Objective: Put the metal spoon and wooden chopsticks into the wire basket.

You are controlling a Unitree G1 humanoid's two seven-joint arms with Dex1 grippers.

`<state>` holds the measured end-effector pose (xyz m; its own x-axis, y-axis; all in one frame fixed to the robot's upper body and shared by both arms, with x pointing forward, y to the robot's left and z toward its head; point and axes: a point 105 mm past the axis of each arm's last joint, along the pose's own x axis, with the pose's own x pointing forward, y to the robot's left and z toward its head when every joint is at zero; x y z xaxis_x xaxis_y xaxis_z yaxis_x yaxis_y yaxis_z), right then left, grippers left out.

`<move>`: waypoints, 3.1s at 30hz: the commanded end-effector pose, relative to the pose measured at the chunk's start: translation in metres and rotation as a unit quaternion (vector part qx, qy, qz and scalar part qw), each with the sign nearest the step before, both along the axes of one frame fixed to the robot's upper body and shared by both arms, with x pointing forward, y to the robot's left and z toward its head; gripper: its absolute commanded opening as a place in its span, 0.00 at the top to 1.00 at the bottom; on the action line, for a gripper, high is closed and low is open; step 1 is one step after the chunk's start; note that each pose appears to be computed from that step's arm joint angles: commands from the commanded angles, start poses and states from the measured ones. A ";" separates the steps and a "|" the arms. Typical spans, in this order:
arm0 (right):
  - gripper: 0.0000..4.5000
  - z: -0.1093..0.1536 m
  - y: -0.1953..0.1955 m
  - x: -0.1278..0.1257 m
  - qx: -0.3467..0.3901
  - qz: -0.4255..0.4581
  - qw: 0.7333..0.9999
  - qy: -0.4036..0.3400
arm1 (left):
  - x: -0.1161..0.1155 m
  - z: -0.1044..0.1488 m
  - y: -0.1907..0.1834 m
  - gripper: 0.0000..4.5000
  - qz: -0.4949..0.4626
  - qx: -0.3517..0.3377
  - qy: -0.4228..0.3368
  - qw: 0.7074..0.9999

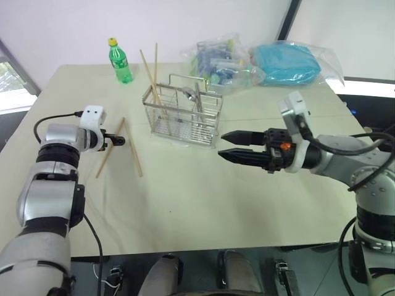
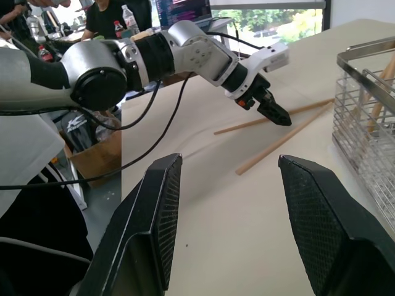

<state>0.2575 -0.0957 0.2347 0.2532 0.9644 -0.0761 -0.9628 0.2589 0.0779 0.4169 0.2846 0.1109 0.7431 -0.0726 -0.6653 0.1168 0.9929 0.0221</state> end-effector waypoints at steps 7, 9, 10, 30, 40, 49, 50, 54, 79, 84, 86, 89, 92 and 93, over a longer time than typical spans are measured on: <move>0.43 0.008 -0.002 -0.001 -0.004 -0.002 1.000 -0.028 | 0.006 0.008 0.001 0.97 0.008 -0.006 -0.022 1.000; 0.43 0.007 -0.004 0.000 -0.006 -0.003 1.000 -0.028 | 0.011 0.018 0.005 0.99 0.011 0.000 -0.052 0.999; 0.43 0.007 -0.004 0.001 -0.007 -0.004 1.000 -0.028 | 0.015 0.028 0.007 0.99 0.017 0.003 -0.085 0.996; 0.43 0.025 -0.007 0.015 0.046 -0.050 0.997 -0.025 | 0.018 0.275 -0.057 0.99 0.023 -0.281 -0.578 0.766; 0.43 0.022 -0.012 0.016 0.059 -0.085 0.994 -0.020 | 0.035 0.224 -0.125 0.99 -0.048 -0.286 -0.523 0.801; 0.43 0.025 -0.022 0.021 0.079 -0.123 0.989 -0.013 | 0.031 0.185 -0.172 0.65 -0.121 -0.280 -0.507 0.806; 0.43 0.026 -0.022 0.021 0.079 -0.124 0.989 -0.013 | 0.031 0.185 -0.173 0.53 -0.121 -0.283 -0.507 0.805; 0.43 0.026 -0.023 0.023 0.082 -0.128 0.988 -0.011 | 0.030 0.185 -0.168 0.09 -0.106 -0.293 -0.506 0.804; 0.43 0.013 -0.008 0.035 0.067 -0.104 0.992 -0.014 | 0.013 0.056 -0.067 0.01 0.180 -0.083 -0.056 0.979; 0.43 0.015 -0.008 0.033 0.069 -0.101 0.992 -0.011 | 0.016 0.031 -0.070 0.01 0.188 -0.082 -0.020 0.979; 0.43 0.014 -0.009 0.032 0.069 -0.103 0.992 -0.009 | 0.018 0.021 -0.074 0.01 0.190 -0.084 -0.008 0.978; 0.43 0.013 -0.009 0.031 0.070 -0.105 0.992 -0.007 | 0.020 0.011 -0.079 0.01 0.187 -0.089 0.001 0.978; 0.43 0.013 -0.009 0.031 0.072 -0.109 0.991 -0.007 | 0.022 0.004 -0.089 0.01 0.174 -0.107 0.013 0.979; 0.43 0.013 -0.009 0.031 0.073 -0.111 0.991 -0.007 | 0.023 0.002 -0.090 0.12 0.173 -0.107 0.016 0.979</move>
